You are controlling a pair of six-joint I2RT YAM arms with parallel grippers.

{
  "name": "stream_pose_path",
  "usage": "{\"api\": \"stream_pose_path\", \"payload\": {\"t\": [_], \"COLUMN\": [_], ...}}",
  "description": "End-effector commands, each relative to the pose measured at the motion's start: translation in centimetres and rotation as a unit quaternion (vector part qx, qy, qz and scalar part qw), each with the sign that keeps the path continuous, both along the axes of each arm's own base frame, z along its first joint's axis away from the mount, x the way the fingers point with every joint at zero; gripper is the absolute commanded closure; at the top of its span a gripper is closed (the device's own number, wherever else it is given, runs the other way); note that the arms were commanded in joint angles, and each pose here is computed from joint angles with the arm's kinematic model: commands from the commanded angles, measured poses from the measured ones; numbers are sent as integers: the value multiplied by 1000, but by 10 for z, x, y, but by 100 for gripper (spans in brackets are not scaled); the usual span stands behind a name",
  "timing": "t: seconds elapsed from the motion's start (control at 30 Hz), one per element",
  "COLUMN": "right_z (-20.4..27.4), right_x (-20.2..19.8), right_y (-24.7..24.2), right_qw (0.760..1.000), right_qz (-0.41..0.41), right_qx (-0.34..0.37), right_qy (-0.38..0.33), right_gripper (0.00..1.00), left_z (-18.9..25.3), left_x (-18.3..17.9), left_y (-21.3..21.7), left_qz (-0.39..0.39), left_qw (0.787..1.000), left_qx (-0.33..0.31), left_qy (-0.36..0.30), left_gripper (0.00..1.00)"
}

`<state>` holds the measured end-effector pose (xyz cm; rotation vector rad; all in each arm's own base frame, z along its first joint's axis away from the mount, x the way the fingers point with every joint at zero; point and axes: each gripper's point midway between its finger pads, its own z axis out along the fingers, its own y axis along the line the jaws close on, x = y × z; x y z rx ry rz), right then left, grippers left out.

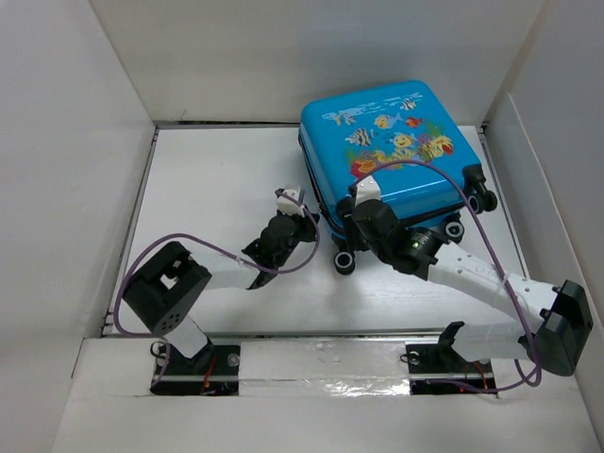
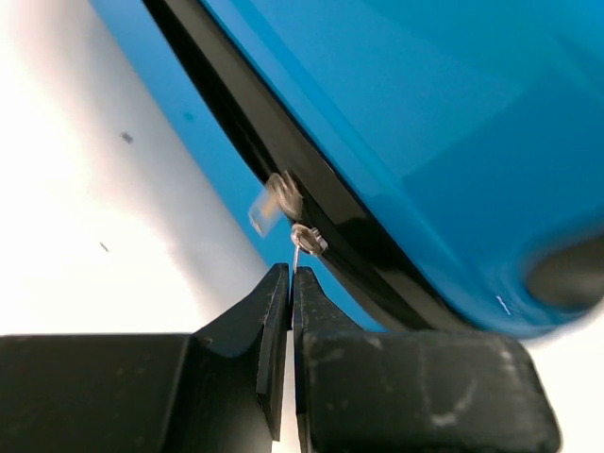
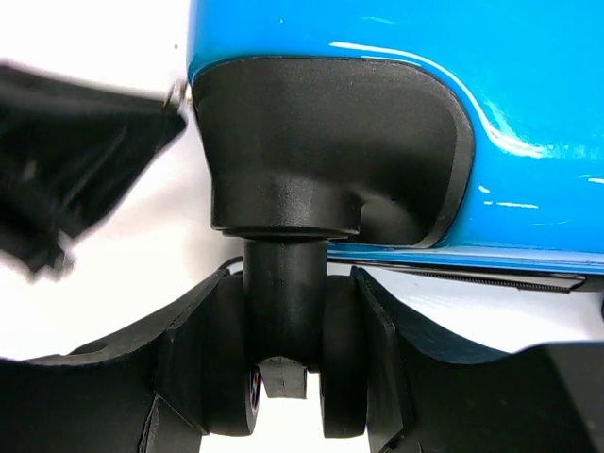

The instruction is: Pack the luggage

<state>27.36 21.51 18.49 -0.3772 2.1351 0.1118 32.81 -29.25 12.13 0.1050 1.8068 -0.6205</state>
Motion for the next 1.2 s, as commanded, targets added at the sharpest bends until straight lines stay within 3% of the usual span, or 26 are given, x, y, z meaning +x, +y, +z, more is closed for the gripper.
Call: {"api": "stream_pose_path", "payload": {"t": [0.0, 0.2, 0.23, 0.27, 0.3, 0.33, 0.37, 0.4, 0.43, 0.47, 0.5, 0.63, 0.67, 0.77, 0.8, 0.93, 1.03, 1.17], "right_z": [-12, -18, -15, -11, -4, 14, 25, 37, 61, 76, 97, 162, 187, 209, 228, 244, 235, 216], "right_x": [-14, -22, -24, -25, -24, -28, -29, -32, -42, -45, -49, -64, -72, -78, -88, -105, -102, -86], "right_y": [-18, -6, -3, -1, 2, 7, 8, 9, 13, 13, 16, -12, -27, -64, -85, -132, -130, -93], "right_qw": [999, 999, 999, 999, 999, 997, 996, 995, 989, 985, 978, 955, 941, 921, 900, 864, 861, 889], "right_qz": [9, 33, 41, 44, 47, 60, 66, 74, 97, 107, 118, 107, 99, 42, 30, -19, -22, 5], "right_qx": [-41, -24, -13, -3, 12, 40, 56, 72, 107, 127, 154, 226, 264, 308, 343, 391, 395, 362], "right_qy": [24, 32, 33, 30, 21, 4, -7, -17, -37, -53, -76, -156, -188, -236, -269, -318, -319, -279], "right_gripper": [100, 100, 100, 100, 97, 74, 60, 45, 30, 2, 0, 0, 0, 0, 0, 0, 0, 0], "left_z": [2, 8, 5, 3, 27, 16, 22, 58, 53, 66, 94, 144, 162, 207, 220, 267, 278, 256], "left_x": [62, 103, 99, 93, 86, 68, 57, 45, 30, 22, 6, -32, -42, -72, -85, -116, -126, -117], "left_y": [69, 73, 74, 76, 76, 82, 87, 96, 103, 107, 113, 120, 116, 121, 125, 149, 164, 151], "left_qz": [143, 160, 164, 164, 156, 152, 152, 150, 148, 144, 134, 90, 73, 43, 28, 21, 33, 25], "left_qw": [989, 987, 986, 986, 987, 987, 986, 982, 981, 980, 977, 977, 976, 966, 963, 954, 949, 958], "left_qx": [42, 22, 10, -1, -33, -53, -74, -117, -125, -140, -165, -187, -199, -241, -253, -269, -268, -253], "left_qy": [-17, 4, 13, 18, 2, 18, 19, -7, 2, -4, -18, -36, -45, -76, -86, -133, -160, -134], "left_gripper": [100, 100, 93, 78, 47, 34, 22, 6, 1, 1, 1, 1, 1, 1, 1, 1, 1, 1]}}
